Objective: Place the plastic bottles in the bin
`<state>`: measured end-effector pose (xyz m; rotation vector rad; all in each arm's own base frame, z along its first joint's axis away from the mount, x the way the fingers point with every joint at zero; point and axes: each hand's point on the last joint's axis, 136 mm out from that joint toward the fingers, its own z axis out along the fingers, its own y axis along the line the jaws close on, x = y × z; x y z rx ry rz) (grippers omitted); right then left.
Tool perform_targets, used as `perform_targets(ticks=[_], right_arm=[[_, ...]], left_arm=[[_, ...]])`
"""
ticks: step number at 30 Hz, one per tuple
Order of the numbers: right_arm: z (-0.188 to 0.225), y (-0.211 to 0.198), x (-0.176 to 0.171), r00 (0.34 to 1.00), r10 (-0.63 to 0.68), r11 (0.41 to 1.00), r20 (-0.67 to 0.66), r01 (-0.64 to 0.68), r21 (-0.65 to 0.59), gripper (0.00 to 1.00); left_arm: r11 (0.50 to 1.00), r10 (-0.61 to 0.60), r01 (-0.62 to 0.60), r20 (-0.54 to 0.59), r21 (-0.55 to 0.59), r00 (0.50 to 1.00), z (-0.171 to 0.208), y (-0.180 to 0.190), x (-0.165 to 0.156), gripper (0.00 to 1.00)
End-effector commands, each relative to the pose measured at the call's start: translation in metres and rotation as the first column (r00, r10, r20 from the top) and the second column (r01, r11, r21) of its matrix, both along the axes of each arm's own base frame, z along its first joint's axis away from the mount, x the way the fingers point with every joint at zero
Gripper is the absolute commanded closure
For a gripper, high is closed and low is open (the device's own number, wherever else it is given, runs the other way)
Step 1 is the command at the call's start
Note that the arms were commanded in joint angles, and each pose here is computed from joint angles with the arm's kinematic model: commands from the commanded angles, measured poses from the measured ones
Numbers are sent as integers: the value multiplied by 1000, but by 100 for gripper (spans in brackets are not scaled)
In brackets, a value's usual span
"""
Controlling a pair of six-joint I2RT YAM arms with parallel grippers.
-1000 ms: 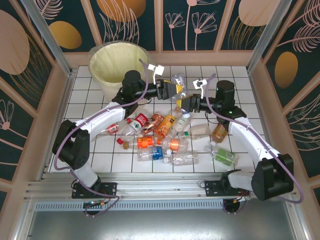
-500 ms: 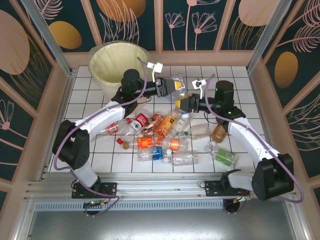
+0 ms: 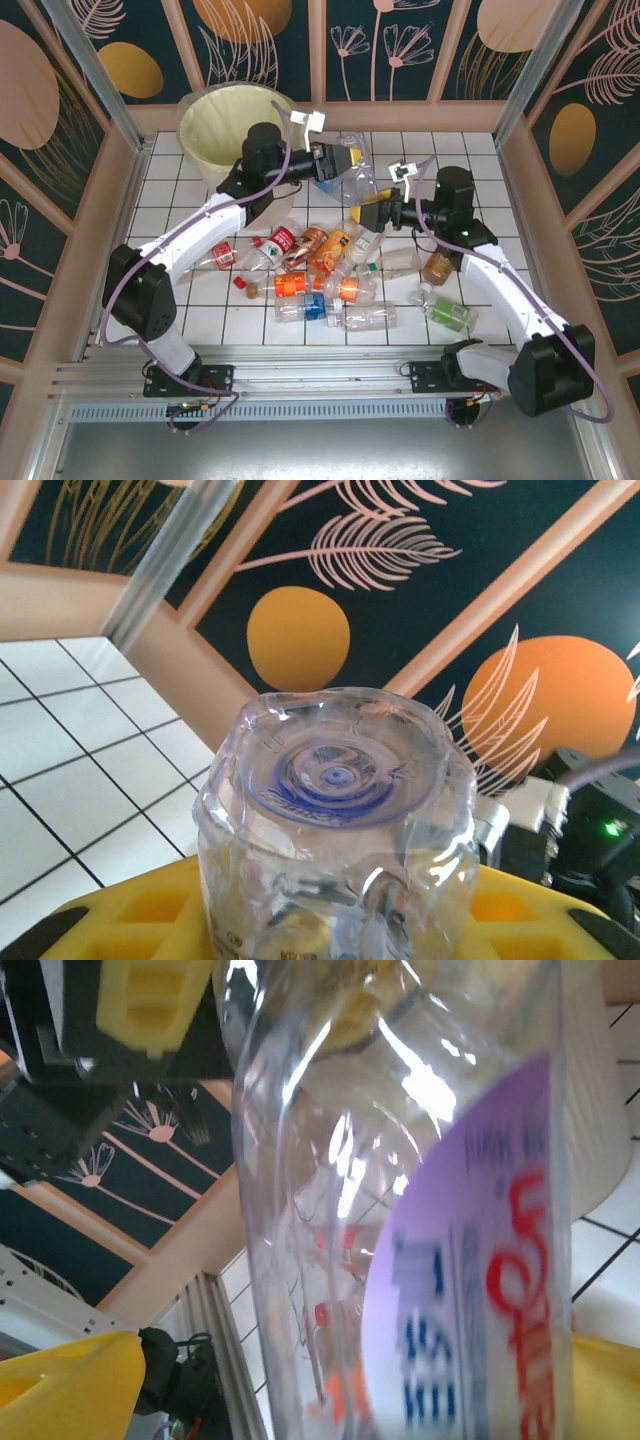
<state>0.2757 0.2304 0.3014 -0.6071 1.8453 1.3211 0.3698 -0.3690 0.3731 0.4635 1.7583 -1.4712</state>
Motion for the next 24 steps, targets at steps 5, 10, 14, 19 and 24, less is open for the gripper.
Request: perform_targets(ticks=[5, 10, 14, 19, 24], right_arm=[[19, -18, -20, 992, -92, 995, 82, 94, -19, 1], [34, -27, -23, 981, -157, 987, 117, 158, -4, 1], [39, -33, -23, 970, -206, 978, 132, 208, 2, 1], [38, -37, -19, 962, -244, 970, 121, 245, 9, 1], [35, -40, -14, 956, -276, 961, 102, 277, 5, 2]], left_arm=[[965, 242, -254, 152, 70, 958, 61, 61, 37, 55], [852, 445, -502, 299, 147, 844, 96, 108, 60, 55], [724, 555, -660, 399, 200, 730, 115, 145, 73, 57], [535, 641, -799, 485, 275, 595, 114, 187, 87, 59], [395, 653, -856, 553, 335, 517, 105, 212, 98, 60]])
